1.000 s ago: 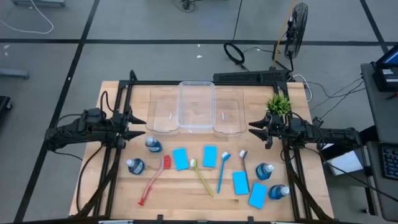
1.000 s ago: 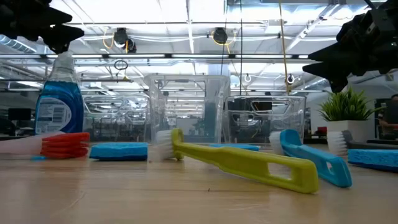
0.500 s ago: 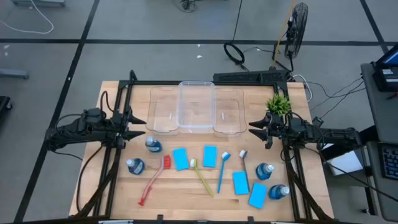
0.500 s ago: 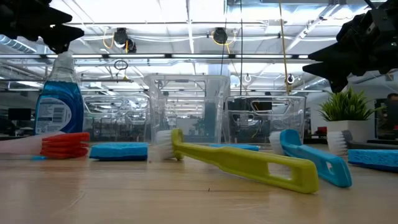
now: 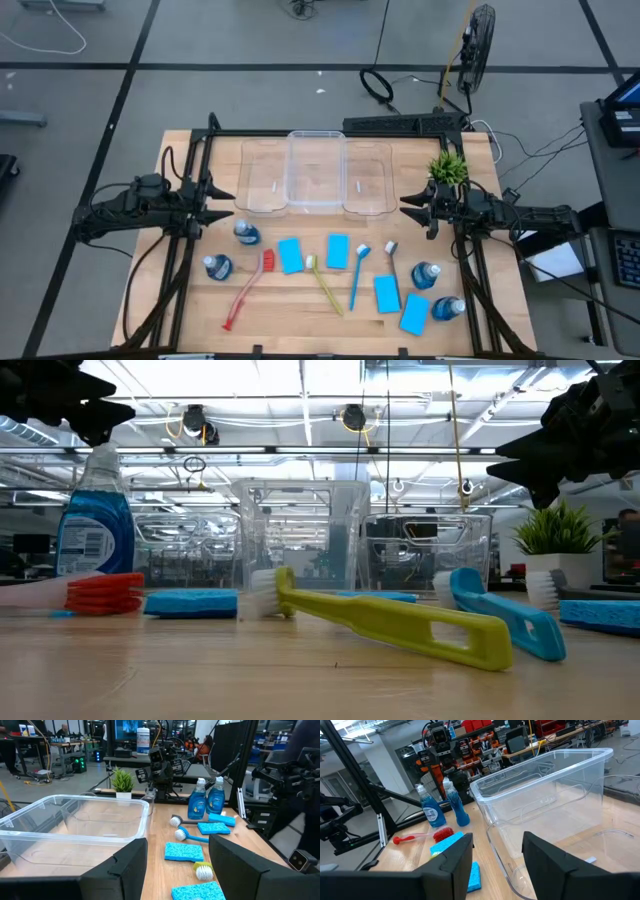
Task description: Pick & Place Kitchen Sink Supplies
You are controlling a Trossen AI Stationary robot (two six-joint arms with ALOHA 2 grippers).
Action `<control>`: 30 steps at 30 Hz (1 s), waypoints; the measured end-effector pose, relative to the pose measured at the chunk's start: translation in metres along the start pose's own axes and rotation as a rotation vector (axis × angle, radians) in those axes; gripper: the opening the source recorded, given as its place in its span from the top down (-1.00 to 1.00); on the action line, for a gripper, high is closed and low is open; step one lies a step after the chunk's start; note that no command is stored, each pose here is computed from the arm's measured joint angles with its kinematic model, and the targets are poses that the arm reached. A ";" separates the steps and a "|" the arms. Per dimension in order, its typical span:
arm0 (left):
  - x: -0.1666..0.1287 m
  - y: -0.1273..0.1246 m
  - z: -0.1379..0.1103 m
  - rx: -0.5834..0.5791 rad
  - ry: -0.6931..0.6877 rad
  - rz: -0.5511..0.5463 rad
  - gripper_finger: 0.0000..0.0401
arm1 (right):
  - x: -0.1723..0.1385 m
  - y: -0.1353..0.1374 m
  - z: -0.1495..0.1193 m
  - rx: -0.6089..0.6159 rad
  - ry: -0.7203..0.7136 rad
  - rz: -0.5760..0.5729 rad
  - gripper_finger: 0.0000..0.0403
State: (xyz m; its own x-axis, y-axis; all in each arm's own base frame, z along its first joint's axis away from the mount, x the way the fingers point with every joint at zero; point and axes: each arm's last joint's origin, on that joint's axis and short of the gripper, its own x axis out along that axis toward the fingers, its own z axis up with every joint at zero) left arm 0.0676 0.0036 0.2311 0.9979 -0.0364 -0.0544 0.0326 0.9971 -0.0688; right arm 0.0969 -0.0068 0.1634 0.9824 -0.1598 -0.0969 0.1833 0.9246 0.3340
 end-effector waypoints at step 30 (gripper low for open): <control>0.000 0.000 0.000 0.000 0.000 0.000 -0.07 | -0.001 0.004 0.012 0.120 -0.137 0.053 0.21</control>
State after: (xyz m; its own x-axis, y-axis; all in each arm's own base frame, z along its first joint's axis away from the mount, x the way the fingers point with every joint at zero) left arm 0.0676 0.0036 0.2311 0.9979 -0.0362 -0.0546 0.0324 0.9971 -0.0689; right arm 0.0976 -0.0070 0.1761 0.9850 -0.1654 0.0497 0.1264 0.8864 0.4454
